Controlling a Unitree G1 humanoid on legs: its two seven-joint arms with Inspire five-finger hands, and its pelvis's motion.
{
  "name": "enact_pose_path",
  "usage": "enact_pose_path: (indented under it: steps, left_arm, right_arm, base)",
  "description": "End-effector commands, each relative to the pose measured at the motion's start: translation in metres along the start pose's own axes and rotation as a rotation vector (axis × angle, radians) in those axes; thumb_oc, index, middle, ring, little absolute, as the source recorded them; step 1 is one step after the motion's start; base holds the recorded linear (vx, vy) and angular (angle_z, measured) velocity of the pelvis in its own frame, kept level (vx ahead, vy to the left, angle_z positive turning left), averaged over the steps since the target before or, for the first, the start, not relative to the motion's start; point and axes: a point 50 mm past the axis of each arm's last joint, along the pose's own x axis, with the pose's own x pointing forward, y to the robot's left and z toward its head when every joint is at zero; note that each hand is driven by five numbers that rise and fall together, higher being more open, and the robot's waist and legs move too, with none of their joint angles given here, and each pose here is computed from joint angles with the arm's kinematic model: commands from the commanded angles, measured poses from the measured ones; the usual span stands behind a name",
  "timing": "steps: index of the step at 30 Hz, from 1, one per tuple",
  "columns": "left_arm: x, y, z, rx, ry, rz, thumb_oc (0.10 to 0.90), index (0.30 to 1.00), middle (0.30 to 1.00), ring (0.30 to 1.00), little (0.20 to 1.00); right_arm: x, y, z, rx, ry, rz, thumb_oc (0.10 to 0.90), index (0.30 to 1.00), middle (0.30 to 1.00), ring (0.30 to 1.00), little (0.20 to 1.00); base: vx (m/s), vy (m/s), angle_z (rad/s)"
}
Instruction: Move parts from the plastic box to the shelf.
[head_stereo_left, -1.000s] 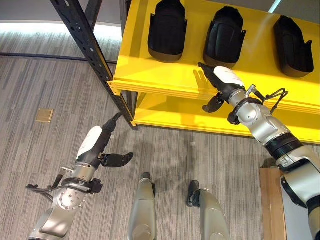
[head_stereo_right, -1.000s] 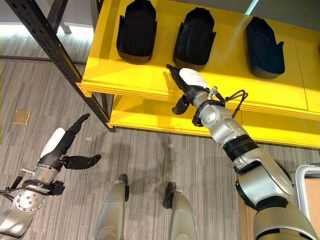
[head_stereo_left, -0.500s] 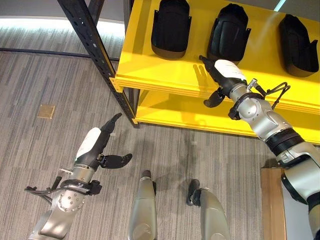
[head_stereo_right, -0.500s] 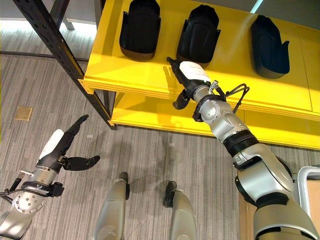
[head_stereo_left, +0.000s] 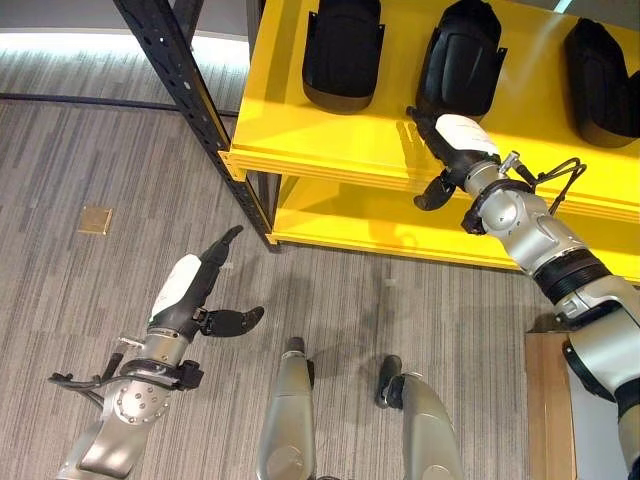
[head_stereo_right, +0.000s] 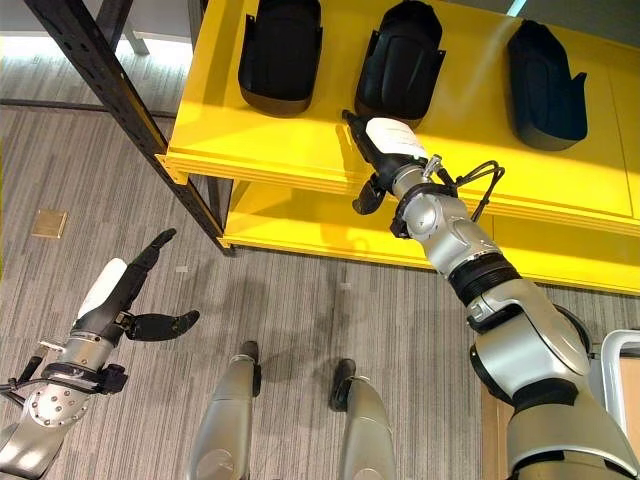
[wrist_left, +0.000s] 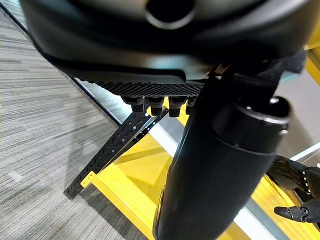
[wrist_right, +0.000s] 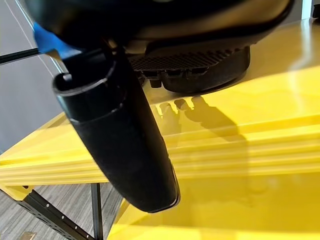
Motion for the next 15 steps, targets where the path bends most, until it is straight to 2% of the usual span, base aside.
enact_pose_path:
  steps: [1,15]
  left_arm:
    - [0.001,0.028,0.038,0.012,-0.221,0.103,0.900,1.000,1.000,1.000,1.000]
    - [-0.001,0.030,0.035,0.018,-0.211,0.109,0.900,1.000,1.000,1.000,1.000]
  right_arm:
    - [0.010,-0.077,0.017,-0.036,-0.062,-0.266,0.900,1.000,1.000,1.000,1.000]
    - [0.005,-0.088,0.004,-0.039,-0.017,-0.312,0.900,1.000,1.000,1.000,1.000]
  base:
    - [0.00,0.000,0.00]
    - [0.00,0.000,0.00]
